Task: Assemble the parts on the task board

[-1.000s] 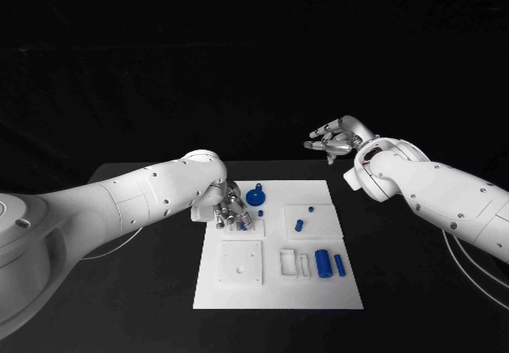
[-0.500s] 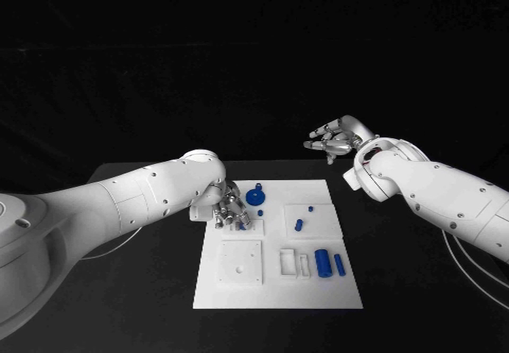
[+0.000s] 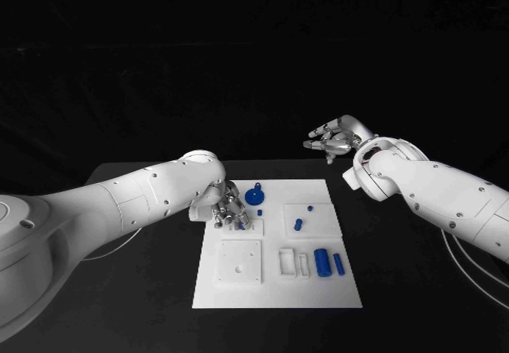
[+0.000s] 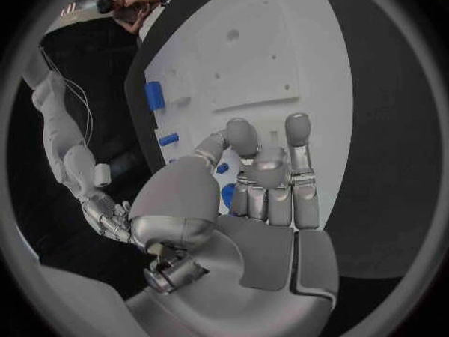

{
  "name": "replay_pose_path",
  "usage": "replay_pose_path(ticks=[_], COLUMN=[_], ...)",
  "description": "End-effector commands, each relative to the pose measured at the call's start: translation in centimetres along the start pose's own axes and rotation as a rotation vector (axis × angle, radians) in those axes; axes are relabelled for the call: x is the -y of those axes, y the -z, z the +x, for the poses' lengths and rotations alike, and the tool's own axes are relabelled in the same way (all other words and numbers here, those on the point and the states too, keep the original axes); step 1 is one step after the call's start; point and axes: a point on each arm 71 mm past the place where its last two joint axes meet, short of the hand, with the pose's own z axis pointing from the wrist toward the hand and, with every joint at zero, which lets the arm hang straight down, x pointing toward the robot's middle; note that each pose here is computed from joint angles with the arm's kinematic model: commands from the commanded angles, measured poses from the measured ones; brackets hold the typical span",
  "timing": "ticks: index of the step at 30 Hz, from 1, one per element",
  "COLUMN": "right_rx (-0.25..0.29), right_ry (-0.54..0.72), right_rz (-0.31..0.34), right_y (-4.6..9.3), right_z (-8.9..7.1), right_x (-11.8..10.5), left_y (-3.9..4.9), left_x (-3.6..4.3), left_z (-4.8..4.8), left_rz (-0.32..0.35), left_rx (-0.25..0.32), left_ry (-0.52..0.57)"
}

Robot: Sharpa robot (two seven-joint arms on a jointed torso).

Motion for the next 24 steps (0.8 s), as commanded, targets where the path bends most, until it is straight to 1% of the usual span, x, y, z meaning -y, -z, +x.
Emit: replay_pose_path(ticks=[1, 10, 20, 24], right_rx=[-0.012, -0.013, -0.016, -0.016], right_ry=[0.002, 0.001, 0.002, 0.002], right_rz=[-0.011, -0.012, -0.011, -0.011], right_y=[0.00, -0.02, -0.02, -0.02], right_z=[0.15, 0.21, 0.22, 0.22], right_x=[-0.15, -0.20, -0.16, -0.14], left_y=[-0.16, -0.53, -0.60, -0.60], left_x=[-0.02, 0.11, 0.41, 0.41], left_z=[-0.02, 0.09, 0.61, 0.62], left_rz=[-0.005, -0.014, -0.020, -0.022], left_rx=[0.003, 0.001, -0.044, -0.043], left_ry=[-0.007, -0.003, -0.024, -0.023])
